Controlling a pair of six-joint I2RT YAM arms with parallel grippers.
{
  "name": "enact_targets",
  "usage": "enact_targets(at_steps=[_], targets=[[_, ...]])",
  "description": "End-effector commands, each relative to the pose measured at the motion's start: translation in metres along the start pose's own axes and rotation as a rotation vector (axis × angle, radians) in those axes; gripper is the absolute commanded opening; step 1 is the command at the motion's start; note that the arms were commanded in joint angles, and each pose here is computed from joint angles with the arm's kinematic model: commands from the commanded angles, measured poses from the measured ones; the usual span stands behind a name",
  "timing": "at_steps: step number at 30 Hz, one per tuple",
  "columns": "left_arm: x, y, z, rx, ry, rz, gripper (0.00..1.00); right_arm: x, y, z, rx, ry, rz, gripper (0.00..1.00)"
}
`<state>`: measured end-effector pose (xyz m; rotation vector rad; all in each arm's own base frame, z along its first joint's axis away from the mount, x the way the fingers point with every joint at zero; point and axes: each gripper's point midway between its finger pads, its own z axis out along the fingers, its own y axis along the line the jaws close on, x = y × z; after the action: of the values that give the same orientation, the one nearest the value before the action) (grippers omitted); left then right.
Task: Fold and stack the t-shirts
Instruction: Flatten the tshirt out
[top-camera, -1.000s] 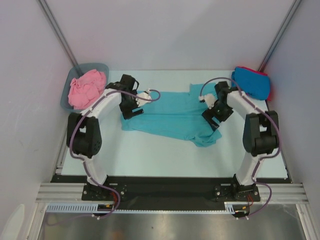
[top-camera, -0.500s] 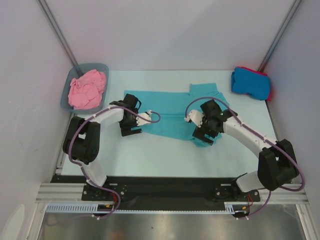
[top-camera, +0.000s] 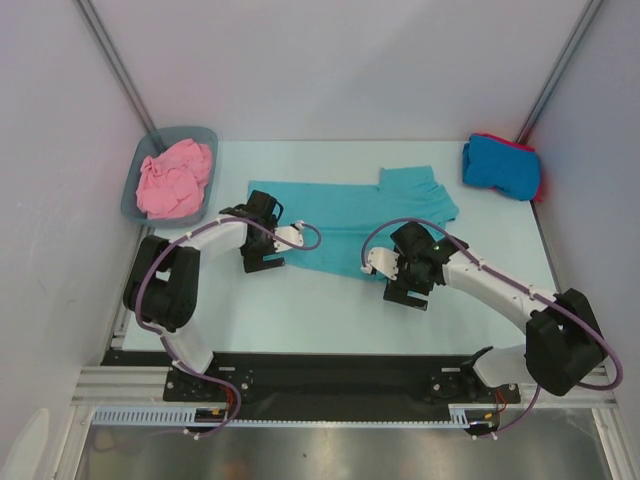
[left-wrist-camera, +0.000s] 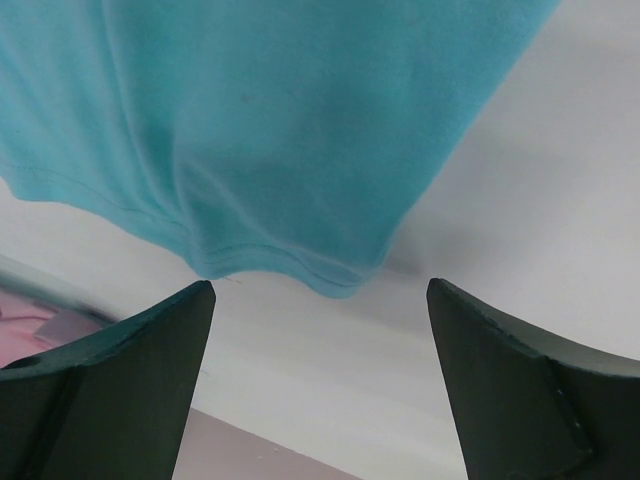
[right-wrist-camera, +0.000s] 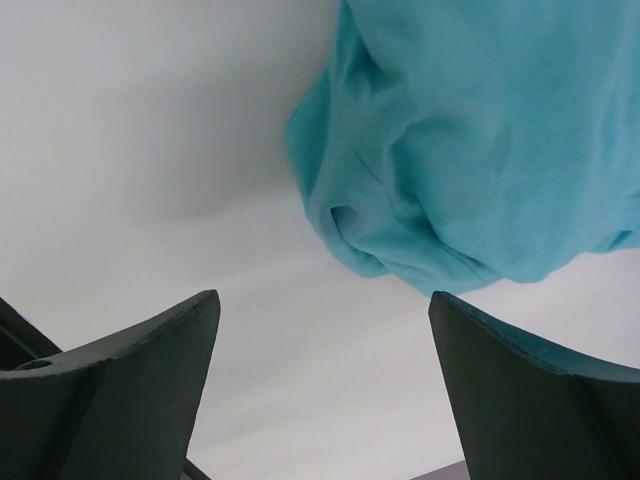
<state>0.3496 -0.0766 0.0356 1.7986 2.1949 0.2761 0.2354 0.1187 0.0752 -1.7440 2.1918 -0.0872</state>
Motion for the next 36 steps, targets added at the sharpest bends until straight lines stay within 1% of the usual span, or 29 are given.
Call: enact_targets(at_steps=[1,7,8,12,15,16,17,18,19,20,21,22,25,26,28,30,31,32,33,34,35,36], targets=[[-0.005,0.008,-0.008,-0.054,-0.027,0.002,0.94,-0.008,-0.003,0.012,-0.004,-0.01,-0.024,0.92],[-0.008,0.011,-0.004,-0.062,-0.033,-0.005,0.93,-0.014,-0.011,0.032,-0.005,0.007,-0.005,0.84],[-0.008,0.01,-0.003,-0.06,-0.033,-0.006,0.93,-0.016,-0.011,0.034,-0.009,0.005,-0.002,0.8],[-0.01,0.015,-0.001,-0.084,-0.041,-0.012,0.93,-0.017,-0.012,0.042,-0.014,0.013,0.016,0.71],[-0.011,0.015,0.006,-0.083,-0.039,-0.024,0.9,-0.018,-0.016,0.047,-0.007,0.018,0.038,0.6],[-0.011,0.015,0.008,-0.08,-0.038,-0.028,0.86,-0.019,-0.018,0.048,-0.004,0.02,0.046,0.55],[-0.011,0.015,0.009,-0.077,-0.038,-0.034,0.78,-0.018,-0.02,0.049,-0.002,0.025,0.065,0.46],[-0.012,0.014,0.011,-0.072,-0.04,-0.035,0.72,-0.017,-0.023,0.048,0.004,0.031,0.073,0.42],[-0.013,0.013,0.012,-0.066,-0.039,-0.036,0.45,-0.02,-0.027,0.046,0.015,0.024,0.078,0.35],[-0.012,0.012,0.013,-0.061,-0.038,-0.036,0.31,-0.02,-0.031,0.044,0.024,0.022,0.087,0.25],[-0.011,0.011,0.014,-0.059,-0.032,-0.034,0.14,-0.017,-0.035,0.041,0.031,0.033,0.095,0.23],[-0.011,0.011,0.014,-0.057,-0.032,-0.037,0.0,-0.02,-0.041,0.037,0.044,0.026,0.102,0.21],[-0.012,0.009,0.013,-0.055,-0.041,-0.029,0.0,-0.015,-0.055,0.029,0.069,0.038,0.116,0.2],[-0.012,0.009,0.01,-0.058,-0.046,-0.025,0.0,-0.02,-0.064,0.023,0.088,0.023,0.12,0.21],[-0.012,0.009,0.008,-0.061,-0.047,-0.008,0.0,-0.015,-0.073,0.017,0.085,0.037,0.128,0.21],[-0.011,0.013,0.004,-0.076,-0.048,0.006,0.0,-0.021,-0.079,0.004,0.05,0.025,0.123,0.24],[-0.009,0.014,0.002,-0.082,-0.04,0.022,0.0,-0.017,-0.081,0.002,0.018,0.03,0.142,0.27],[-0.009,0.014,0.001,-0.085,-0.038,0.034,0.0,-0.025,-0.079,-0.01,-0.046,0.007,0.146,0.29],[-0.009,0.016,-0.002,-0.094,-0.04,0.039,0.0,-0.024,-0.078,-0.013,-0.082,0.014,0.155,0.3],[-0.009,0.019,-0.004,-0.102,-0.042,0.049,0.0,-0.019,-0.079,-0.016,-0.118,0.027,0.163,0.3],[-0.01,0.019,-0.006,-0.103,-0.044,0.054,0.0,-0.013,-0.069,-0.015,-0.202,0.06,0.179,0.3],[-0.011,0.022,-0.009,-0.11,-0.046,0.058,0.0,-0.017,-0.076,-0.021,-0.212,0.049,0.187,0.31]])
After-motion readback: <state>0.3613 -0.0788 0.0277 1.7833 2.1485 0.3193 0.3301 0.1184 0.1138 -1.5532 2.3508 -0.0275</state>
